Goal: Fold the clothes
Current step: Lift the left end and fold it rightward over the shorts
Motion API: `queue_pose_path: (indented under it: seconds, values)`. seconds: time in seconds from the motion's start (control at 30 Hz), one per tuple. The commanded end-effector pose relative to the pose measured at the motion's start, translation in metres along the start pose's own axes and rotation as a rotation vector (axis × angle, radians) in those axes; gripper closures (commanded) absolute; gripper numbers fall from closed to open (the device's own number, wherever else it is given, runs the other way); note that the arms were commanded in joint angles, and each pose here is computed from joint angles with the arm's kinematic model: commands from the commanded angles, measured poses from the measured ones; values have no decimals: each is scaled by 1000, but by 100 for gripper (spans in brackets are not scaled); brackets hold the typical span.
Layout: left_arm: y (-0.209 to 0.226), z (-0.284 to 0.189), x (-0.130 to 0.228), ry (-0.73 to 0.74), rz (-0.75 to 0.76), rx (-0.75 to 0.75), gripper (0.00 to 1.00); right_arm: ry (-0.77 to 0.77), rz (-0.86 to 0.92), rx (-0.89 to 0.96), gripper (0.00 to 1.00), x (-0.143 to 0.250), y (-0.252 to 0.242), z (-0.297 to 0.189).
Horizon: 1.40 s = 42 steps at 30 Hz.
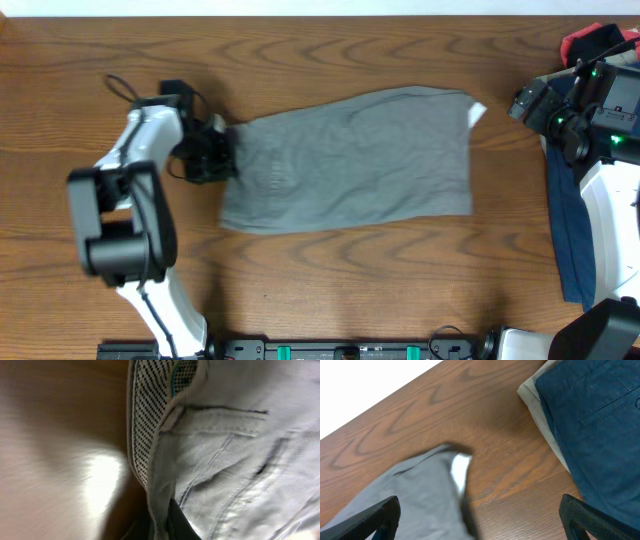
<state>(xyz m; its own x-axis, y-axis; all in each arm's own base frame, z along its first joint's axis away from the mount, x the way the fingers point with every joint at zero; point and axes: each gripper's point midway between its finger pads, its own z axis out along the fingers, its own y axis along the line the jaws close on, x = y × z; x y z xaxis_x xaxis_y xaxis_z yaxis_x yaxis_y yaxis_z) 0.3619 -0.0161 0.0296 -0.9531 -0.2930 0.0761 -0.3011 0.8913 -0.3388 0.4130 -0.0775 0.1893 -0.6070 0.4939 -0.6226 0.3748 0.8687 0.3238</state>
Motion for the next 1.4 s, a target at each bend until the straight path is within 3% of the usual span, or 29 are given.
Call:
queue_pose_path:
  seconds: [0.0, 0.2, 0.43, 0.83, 1.13, 1.37]
  values:
    - [26, -65, -21, -209, -96, -155, 94, -11, -18, 2, 1, -6, 0, -1]
    - [21, -143, -15, -432, -124, -170, 94, -11, -17, 2, 1, -6, 0, -1]
    - [-15, -185, 10, -546, -34, -127, 94, -11, -18, 1, 1, -5, 1, -1]
    - [-114, -179, 46, -529, 239, -44, 94, -11, -18, 1, 1, -6, 1, -1]
    - [-165, -205, 53, -629, 328, 8, 94, -11, -18, 1, 1, -5, 1, -1]
    - [-185, -184, 50, -598, 368, 19, 94, -11, -18, 1, 1, -5, 1, -1]
